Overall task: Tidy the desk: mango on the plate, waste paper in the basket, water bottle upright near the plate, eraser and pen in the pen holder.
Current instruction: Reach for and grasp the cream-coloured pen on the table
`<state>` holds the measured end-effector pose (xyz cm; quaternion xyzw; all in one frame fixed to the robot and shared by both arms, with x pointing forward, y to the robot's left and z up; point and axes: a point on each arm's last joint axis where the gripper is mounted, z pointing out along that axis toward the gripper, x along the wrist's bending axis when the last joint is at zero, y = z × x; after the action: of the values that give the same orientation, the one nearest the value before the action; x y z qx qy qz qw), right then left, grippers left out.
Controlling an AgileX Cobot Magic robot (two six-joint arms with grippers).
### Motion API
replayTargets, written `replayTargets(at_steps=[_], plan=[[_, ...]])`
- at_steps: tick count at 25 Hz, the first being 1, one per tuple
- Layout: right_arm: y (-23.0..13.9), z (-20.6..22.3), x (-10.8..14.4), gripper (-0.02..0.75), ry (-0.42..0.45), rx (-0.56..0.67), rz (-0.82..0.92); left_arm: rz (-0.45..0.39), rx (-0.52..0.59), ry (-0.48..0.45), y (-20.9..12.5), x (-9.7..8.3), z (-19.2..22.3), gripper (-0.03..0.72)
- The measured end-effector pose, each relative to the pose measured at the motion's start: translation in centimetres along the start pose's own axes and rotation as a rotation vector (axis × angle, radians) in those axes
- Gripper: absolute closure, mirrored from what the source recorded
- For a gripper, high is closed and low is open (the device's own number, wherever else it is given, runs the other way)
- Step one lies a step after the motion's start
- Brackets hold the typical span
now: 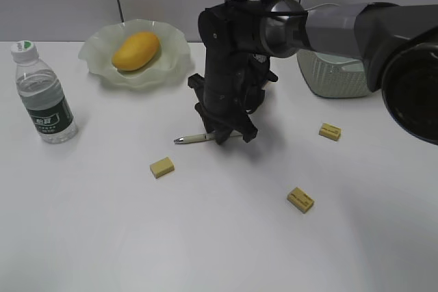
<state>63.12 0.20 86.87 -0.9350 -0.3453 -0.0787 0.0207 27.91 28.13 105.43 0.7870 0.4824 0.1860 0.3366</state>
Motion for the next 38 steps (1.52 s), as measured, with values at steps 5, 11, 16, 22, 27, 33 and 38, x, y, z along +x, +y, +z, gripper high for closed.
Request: replayTargets(at_steps=[5,11,16,22,27,33,38], plan=[[-0.02,0.0,-0.18,0.459,-0.02,0.002,-0.037,0.0,0.0,0.0,0.0,0.0,0.0,0.316],[0.04,-0.01,-0.47,0.36,-0.052,0.002,-0.03,0.0,0.0,0.0,0.0,0.0,0.0,0.316],[0.08,-0.01,-0.51,0.351,-0.056,-0.002,-0.029,0.0,0.0,0.0,0.0,0.0,0.0,0.316],[0.24,-0.02,-0.58,0.391,-0.064,-0.019,-0.032,0.0,0.0,0.0,0.0,0.0,0.0,0.316],[0.36,-0.01,-0.41,0.556,-0.046,-0.032,-0.084,0.0,0.0,0.0,0.0,0.0,0.0,0.316],[0.39,0.0,-0.5,0.611,-0.057,-0.031,-0.203,0.0,0.0,0.0,0.0,0.0,0.0,0.316],[0.44,-0.06,-0.61,0.613,-0.072,-0.031,-0.314,0.0,0.0,0.0,0.0,0.0,0.0,0.316]])
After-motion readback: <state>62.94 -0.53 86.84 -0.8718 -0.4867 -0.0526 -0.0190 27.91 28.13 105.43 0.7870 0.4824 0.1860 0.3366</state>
